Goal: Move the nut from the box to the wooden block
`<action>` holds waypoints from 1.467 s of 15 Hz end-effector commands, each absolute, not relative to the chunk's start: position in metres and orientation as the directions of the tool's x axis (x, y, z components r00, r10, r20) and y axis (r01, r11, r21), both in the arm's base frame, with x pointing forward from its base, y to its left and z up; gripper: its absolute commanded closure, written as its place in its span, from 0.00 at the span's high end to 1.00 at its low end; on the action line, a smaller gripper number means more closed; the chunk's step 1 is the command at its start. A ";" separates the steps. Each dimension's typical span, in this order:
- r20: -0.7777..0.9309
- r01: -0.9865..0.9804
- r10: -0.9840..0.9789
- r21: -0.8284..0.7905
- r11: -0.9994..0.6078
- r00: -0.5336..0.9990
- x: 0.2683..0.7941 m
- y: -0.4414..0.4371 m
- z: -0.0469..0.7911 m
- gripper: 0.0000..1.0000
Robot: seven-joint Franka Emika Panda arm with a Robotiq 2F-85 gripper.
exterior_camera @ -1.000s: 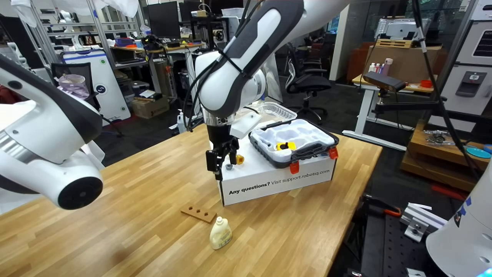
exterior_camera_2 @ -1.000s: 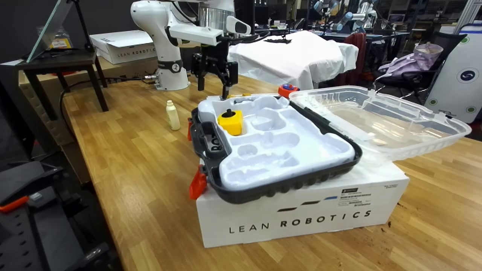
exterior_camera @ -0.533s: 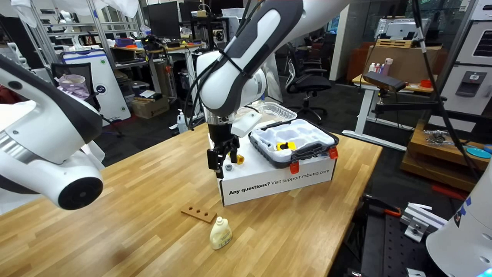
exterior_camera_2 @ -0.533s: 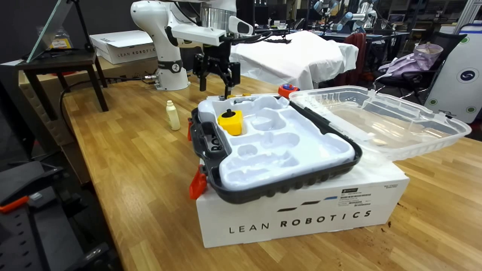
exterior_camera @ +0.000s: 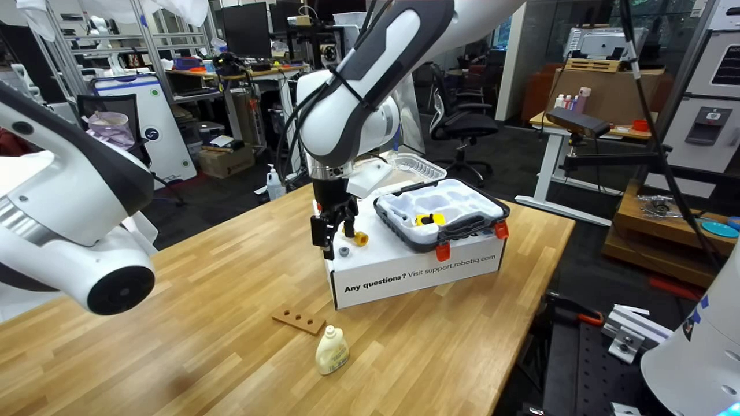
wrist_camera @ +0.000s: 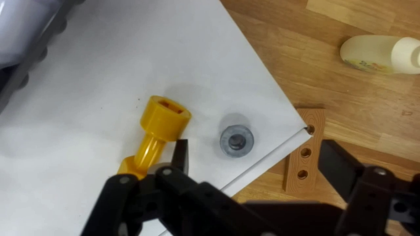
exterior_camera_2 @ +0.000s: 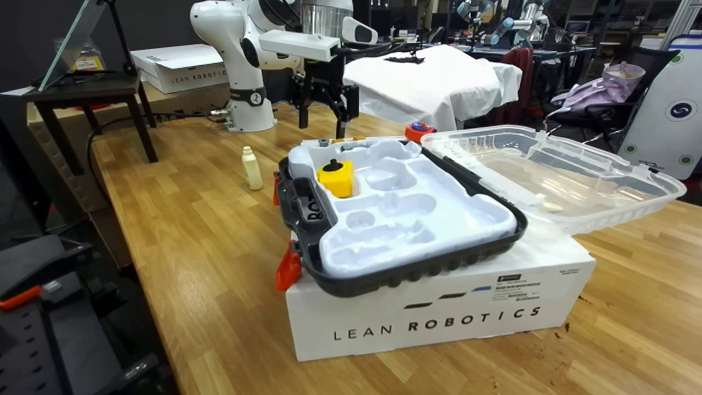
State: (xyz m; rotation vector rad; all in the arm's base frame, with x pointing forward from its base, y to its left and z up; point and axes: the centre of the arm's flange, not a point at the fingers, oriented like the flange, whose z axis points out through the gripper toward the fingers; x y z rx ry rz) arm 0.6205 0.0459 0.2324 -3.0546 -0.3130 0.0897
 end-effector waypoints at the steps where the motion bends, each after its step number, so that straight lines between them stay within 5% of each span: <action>1: -0.075 0.224 0.230 -0.084 -0.971 0.970 0.626 0.044 0.229 1.00; 9: -0.090 0.228 0.236 -0.091 -0.969 0.968 0.624 0.048 0.222 1.00; 10: -0.088 0.229 0.237 -0.093 -0.969 0.968 0.624 0.048 0.223 0.77; 18: -0.086 0.225 0.234 -0.099 -0.969 0.969 0.623 0.048 0.221 0.25; 22: -0.078 0.227 0.234 -0.093 -0.969 0.969 0.622 0.046 0.227 0.19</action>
